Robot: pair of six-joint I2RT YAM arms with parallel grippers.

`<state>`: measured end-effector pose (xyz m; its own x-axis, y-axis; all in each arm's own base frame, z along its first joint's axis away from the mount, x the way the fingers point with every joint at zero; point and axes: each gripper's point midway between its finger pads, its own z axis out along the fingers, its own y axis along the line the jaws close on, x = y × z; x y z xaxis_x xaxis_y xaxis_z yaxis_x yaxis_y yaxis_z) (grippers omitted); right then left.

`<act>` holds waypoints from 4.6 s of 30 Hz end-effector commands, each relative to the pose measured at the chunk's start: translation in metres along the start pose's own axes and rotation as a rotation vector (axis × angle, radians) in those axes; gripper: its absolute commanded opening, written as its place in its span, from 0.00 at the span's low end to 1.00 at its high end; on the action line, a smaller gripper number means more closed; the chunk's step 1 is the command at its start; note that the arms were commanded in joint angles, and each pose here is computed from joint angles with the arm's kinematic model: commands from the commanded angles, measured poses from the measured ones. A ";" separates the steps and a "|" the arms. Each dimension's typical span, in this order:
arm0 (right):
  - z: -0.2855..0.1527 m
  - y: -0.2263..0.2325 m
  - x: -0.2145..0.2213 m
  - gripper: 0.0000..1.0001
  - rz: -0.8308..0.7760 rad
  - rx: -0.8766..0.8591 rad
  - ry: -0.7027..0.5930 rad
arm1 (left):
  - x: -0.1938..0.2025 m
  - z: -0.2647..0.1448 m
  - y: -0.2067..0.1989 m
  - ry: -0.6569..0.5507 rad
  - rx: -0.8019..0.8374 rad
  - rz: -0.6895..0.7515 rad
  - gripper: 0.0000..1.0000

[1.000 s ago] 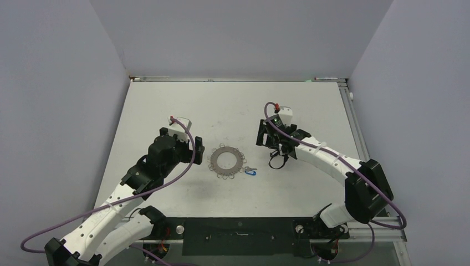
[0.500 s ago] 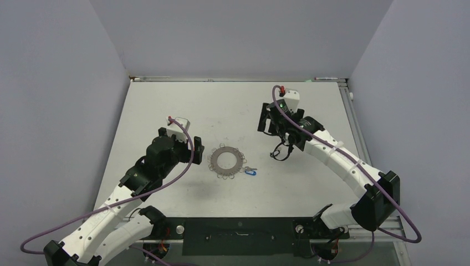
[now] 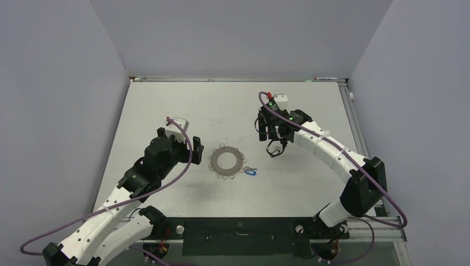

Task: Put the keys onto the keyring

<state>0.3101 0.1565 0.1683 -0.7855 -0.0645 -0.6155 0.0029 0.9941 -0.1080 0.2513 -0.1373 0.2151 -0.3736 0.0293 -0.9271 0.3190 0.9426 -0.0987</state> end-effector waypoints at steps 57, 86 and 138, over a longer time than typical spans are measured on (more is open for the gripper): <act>0.106 0.005 0.073 0.34 -0.256 -0.094 0.204 | -0.007 0.006 0.008 -0.025 -0.042 0.030 0.99; 0.138 -0.010 0.057 0.25 -0.170 0.006 0.165 | -0.015 -0.003 -0.049 -0.042 0.278 0.020 0.50; 0.135 -0.025 0.044 0.05 -0.142 0.033 0.137 | -0.007 0.003 -0.044 -0.005 0.246 0.029 0.45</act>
<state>0.3641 0.1164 0.0189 -0.8746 -0.1841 -0.4484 -0.0954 0.9723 -0.2132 0.2390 -0.1758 0.2114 -0.3950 0.0712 -0.9159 0.5163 0.8418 -0.1572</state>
